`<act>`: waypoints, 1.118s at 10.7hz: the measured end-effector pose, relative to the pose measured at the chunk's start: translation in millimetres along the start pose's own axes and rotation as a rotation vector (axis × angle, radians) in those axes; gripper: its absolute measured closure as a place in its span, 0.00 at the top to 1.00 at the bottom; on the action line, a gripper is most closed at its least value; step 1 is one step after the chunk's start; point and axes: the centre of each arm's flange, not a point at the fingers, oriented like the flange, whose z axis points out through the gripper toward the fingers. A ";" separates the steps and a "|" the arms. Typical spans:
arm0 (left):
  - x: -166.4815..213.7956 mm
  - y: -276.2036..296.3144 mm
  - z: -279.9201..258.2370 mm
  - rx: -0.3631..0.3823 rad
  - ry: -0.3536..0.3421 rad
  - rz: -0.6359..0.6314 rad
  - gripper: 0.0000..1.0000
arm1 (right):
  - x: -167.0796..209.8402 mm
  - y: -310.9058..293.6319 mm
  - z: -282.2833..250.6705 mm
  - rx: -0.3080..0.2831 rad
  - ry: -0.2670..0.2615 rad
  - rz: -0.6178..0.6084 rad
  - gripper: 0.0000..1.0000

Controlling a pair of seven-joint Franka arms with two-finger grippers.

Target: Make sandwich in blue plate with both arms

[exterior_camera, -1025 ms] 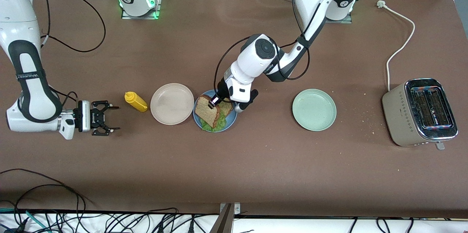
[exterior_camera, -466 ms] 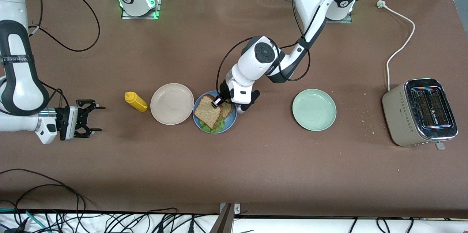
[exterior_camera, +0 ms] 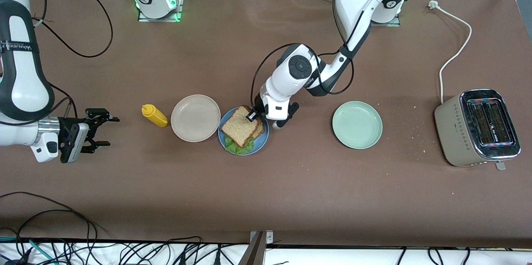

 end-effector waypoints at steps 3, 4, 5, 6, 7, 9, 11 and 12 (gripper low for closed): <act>5.5 -10.7 17.5 0.029 -0.002 -0.010 0.36 | 29.1 -35.7 -18.5 -0.049 -0.038 0.213 1.00; 6.2 -10.7 17.5 0.029 -0.001 -0.013 0.49 | 38.8 -46.9 -22.9 -0.070 -0.054 0.271 1.00; 7.5 -9.8 16.6 0.026 -0.001 -0.015 0.63 | 49.3 -58.0 -26.9 -0.093 -0.064 0.327 1.00; 11.1 -7.3 13.8 0.020 0.001 -0.020 0.76 | 58.8 -67.9 -30.4 -0.114 -0.071 0.385 1.00; 16.9 -4.4 9.8 0.021 0.003 -0.028 0.89 | 65.9 -75.6 -33.4 -0.134 -0.075 0.443 1.00; 27.1 5.4 -7.8 0.029 0.004 -0.039 1.00 | 84.0 -92.7 -35.6 -0.194 -0.100 0.563 1.00; 28.7 19.3 -45.1 0.061 0.003 -0.037 1.00 | 112.5 -119.0 -31.1 -0.260 -0.124 0.676 1.00; 29.3 24.8 -72.7 0.101 0.003 -0.034 1.00 | 121.1 -128.2 -31.8 -0.277 -0.122 0.700 1.00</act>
